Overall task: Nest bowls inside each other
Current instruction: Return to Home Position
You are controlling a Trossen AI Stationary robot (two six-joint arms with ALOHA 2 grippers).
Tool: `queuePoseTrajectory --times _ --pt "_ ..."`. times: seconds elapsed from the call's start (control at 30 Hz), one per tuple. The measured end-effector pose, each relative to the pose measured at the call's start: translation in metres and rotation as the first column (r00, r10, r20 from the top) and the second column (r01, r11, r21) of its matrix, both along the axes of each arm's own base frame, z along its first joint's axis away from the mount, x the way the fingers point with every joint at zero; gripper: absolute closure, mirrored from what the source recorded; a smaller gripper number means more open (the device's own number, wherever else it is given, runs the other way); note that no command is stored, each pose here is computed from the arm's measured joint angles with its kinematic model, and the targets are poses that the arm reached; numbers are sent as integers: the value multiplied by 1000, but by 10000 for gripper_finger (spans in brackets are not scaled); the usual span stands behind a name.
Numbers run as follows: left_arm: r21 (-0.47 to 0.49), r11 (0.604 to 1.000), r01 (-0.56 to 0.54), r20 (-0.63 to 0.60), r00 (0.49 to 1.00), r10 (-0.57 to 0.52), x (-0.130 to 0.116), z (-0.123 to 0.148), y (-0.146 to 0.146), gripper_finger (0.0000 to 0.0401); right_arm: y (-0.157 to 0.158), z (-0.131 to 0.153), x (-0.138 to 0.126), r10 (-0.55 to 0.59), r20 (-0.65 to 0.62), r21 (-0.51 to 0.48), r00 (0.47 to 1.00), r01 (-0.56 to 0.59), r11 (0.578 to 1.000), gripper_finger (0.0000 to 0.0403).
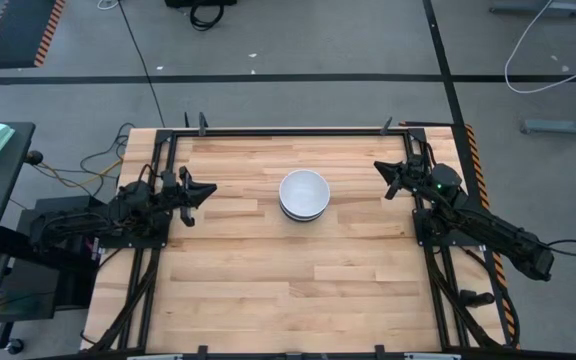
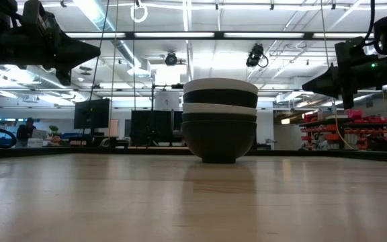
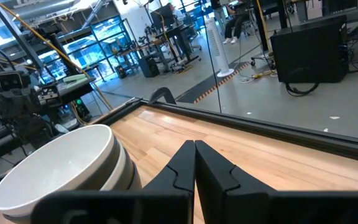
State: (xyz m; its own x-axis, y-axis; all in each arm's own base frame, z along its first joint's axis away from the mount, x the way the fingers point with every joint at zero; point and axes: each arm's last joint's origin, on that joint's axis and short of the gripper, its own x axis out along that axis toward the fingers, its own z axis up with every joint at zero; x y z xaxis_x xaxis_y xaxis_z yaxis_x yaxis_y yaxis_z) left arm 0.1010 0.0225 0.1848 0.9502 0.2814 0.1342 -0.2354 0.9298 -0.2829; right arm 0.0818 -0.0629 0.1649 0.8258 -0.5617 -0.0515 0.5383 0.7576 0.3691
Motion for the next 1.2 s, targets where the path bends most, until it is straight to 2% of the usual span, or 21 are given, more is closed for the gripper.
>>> queuePoseTrajectory --times 0.23,0.57,0.87,1.2 --pt "0 1000 0 0 1000 0 0 0 0 378 0 0 0 0 0 0 1000 0 1000 388" --pt "0 1000 0 0 1000 0 0 0 0 365 0 0 0 0 0 0 1000 0 1000 388" --pt "0 1000 0 0 1000 0 0 0 0 378 0 0 0 0 0 0 1000 0 1000 388" --pt "0 1000 0 0 1000 0 0 0 0 365 0 0 0 0 0 0 1000 0 1000 388"
